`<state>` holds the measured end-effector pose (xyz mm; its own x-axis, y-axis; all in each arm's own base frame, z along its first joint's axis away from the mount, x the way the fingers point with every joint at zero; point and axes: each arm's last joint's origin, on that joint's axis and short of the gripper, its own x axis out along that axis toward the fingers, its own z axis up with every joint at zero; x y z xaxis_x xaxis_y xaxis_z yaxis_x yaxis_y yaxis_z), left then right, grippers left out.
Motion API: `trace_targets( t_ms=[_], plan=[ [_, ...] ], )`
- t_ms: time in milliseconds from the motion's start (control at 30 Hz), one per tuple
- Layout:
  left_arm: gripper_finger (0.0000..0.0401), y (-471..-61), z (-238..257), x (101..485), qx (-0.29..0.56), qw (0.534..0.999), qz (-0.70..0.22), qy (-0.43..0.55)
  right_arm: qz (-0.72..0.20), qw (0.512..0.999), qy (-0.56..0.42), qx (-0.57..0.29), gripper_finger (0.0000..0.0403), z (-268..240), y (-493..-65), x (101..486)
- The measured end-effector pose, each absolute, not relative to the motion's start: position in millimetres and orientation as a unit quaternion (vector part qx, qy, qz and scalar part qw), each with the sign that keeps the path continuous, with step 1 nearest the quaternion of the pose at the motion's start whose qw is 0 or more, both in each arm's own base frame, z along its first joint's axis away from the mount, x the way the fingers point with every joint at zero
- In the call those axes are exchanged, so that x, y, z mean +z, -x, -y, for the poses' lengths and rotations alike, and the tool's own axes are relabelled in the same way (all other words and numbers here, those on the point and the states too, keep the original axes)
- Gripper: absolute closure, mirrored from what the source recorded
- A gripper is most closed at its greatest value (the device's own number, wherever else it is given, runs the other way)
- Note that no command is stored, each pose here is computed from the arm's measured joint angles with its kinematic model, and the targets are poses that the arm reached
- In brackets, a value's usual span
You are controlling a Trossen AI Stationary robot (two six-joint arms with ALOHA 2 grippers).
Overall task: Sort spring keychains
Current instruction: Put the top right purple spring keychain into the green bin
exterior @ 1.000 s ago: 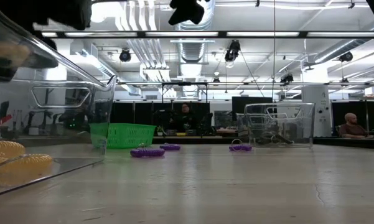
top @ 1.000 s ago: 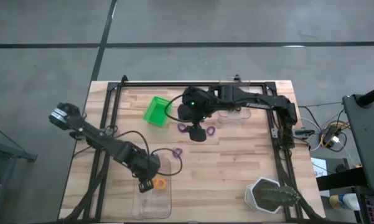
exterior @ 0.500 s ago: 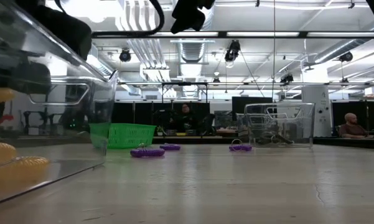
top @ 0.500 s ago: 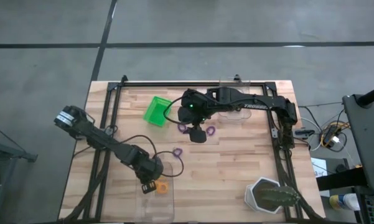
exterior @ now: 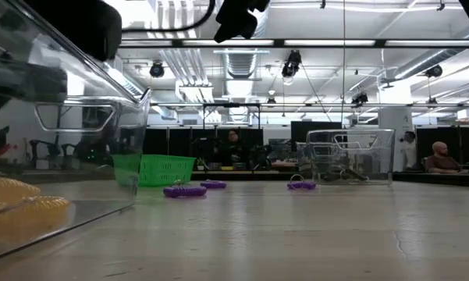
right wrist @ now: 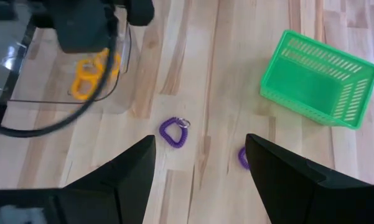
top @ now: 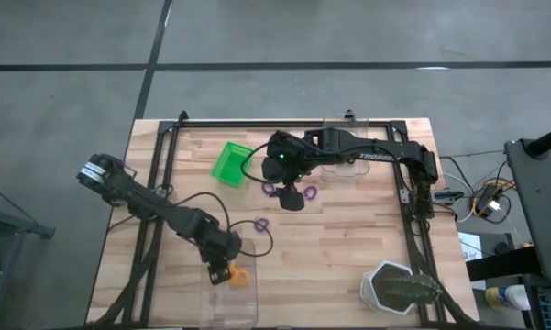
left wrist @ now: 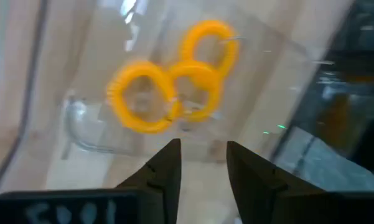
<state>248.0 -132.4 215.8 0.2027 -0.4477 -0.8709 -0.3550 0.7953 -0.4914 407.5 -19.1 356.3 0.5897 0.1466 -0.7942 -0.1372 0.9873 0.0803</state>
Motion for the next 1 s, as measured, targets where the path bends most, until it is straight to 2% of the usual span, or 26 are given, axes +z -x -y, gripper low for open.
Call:
trace_targets(
  t_ms=[200, 467, 733, 1000],
  plan=[
    [0.0278, -247.3, 128.9, 254.2, -0.06, 0.738, -0.581, 0.336, -0.448, 0.891, -0.005, 0.079, 0.0165, 19.4, -407.2, 355.8],
    [0.0277, -233.5, 106.0, 298.6, -0.022, 0.806, -0.479, 0.347, -0.456, 0.887, -0.043, 0.054, 0.0165, 25.9, -410.7, 339.4],
    [0.0277, -206.8, 81.0, 342.5, 0.044, 0.876, -0.337, 0.343, -0.52, 0.847, -0.106, 0.013, 0.0167, 38.2, -404.7, 297.5],
    [0.0277, -176.0, 60.1, 386.2, 0.111, 0.913, -0.193, 0.342, -0.579, 0.804, -0.133, -0.007, 0.017, 42.6, -393.4, 252.4]
  ],
)
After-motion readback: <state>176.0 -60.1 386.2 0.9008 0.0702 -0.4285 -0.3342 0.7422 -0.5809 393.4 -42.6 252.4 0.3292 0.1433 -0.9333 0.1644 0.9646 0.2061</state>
